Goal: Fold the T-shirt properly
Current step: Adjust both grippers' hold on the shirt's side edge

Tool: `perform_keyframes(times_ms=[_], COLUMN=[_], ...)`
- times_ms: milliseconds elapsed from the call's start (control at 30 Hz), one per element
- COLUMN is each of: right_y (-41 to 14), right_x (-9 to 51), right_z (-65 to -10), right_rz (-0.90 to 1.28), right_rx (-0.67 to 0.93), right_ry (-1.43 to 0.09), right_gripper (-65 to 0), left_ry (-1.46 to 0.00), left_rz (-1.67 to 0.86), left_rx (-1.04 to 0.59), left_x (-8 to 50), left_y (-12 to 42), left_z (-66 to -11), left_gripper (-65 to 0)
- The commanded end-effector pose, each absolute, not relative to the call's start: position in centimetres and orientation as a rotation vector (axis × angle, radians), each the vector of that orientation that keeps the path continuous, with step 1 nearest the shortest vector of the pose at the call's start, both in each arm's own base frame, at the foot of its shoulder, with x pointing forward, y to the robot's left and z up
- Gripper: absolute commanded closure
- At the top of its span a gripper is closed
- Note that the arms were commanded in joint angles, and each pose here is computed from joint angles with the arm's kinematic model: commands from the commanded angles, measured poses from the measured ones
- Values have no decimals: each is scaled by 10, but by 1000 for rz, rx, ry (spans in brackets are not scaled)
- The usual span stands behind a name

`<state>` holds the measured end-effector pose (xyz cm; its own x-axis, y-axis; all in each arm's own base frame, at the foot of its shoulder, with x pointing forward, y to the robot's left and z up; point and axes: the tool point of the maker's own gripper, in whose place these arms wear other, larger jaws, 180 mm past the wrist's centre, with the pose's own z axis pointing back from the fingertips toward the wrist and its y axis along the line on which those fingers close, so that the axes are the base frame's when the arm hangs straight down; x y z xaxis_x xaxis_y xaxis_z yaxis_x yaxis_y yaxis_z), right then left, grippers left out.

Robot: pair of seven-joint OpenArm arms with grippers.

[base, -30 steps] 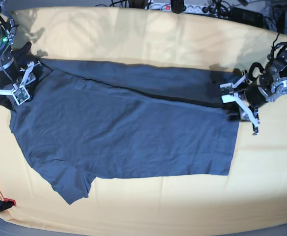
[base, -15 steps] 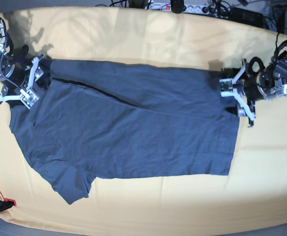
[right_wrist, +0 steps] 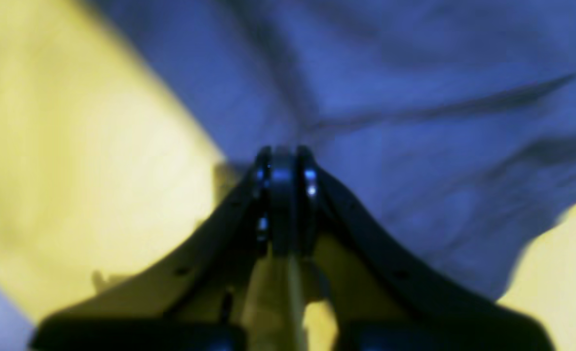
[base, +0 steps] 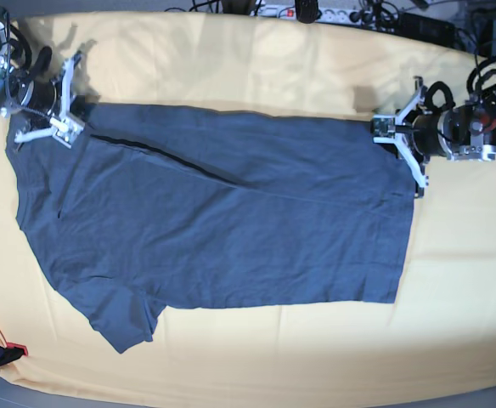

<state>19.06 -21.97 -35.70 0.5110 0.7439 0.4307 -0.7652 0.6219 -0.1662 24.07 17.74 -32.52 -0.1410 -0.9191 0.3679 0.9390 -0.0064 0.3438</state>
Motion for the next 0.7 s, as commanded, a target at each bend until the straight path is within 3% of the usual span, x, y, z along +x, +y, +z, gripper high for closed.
perform_keyframes(times_ms=[0,67,233,300,667], right_y=[-221,-221,-220,-221,-223], right_x=[195,186,180,180,183], right_z=[-350,-355,-358,-358,-357], right_rz=[916,911,909,906,878], right_rx=[40,50,63,61,49], right_ry=[-516,-492,-480,-481,-490], right_gripper=[-90,-112,-125,-125,-125], left_ry=[-577,-505,-446,-446,-424], left_rz=[-1634,-1683,-1695,-1696,-1778], left_rx=[-15,-30,-3,-2,5], left_x=[244,233,229,229,218], left_y=[187,197,213,213,221], left_z=[-315,-318,-317,-317,-339], left_gripper=[0,0,-290,-356,-358])
